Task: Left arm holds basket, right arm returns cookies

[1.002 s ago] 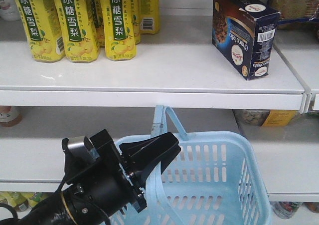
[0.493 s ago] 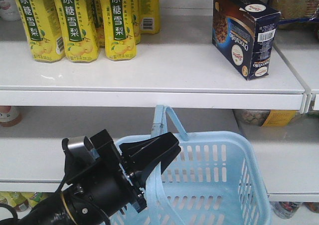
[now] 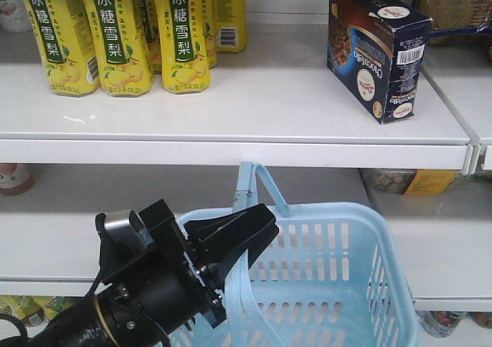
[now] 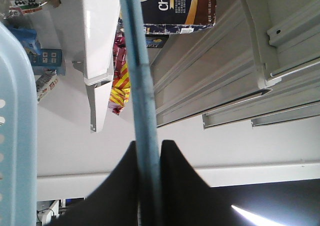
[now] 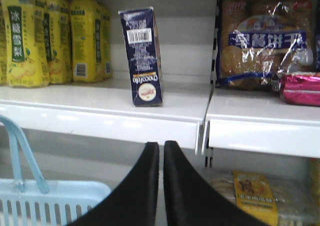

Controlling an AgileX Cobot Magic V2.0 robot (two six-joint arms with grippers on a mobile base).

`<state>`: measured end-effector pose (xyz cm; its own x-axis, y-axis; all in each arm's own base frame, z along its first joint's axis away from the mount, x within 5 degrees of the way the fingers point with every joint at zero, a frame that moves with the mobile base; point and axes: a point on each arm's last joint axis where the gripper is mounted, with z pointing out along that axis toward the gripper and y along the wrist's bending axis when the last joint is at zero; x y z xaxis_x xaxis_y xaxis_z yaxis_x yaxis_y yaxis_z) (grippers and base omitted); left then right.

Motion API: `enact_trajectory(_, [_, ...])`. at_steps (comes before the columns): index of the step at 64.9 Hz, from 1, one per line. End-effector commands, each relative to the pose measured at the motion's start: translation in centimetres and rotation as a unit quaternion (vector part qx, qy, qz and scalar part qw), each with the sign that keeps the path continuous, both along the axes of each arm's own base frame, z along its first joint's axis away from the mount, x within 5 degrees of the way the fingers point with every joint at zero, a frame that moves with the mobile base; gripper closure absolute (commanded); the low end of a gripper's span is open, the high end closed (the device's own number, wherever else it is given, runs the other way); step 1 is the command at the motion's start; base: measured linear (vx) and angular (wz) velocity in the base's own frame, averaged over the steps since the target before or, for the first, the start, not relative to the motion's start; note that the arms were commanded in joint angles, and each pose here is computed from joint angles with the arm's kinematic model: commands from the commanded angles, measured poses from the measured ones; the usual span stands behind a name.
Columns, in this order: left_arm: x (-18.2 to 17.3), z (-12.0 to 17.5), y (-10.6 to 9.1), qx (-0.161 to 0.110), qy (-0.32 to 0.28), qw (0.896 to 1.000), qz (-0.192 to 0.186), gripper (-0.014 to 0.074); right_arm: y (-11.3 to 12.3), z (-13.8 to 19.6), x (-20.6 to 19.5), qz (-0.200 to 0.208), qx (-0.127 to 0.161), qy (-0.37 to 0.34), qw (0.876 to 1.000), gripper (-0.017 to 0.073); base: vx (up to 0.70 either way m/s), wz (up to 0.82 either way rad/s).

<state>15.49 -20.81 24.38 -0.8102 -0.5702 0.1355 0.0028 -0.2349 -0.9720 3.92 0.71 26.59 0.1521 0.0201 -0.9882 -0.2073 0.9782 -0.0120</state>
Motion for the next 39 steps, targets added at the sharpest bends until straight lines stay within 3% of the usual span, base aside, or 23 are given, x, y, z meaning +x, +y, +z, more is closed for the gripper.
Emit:
enact_trajectory(1, [-0.21,4.26,1.16,-0.145,-0.102,0.984,0.024,0.0596,0.07,1.75,-0.34,0.004,0.001,-0.064,0.998,0.0566,0.0,0.0])
enact_trajectory(39, [-0.31,4.51,1.29,-0.149,-0.105,0.983,0.024,0.0596,0.07,1.75,-0.34,0.004,0.001,-0.064,0.998,0.0566,0.0,0.0])
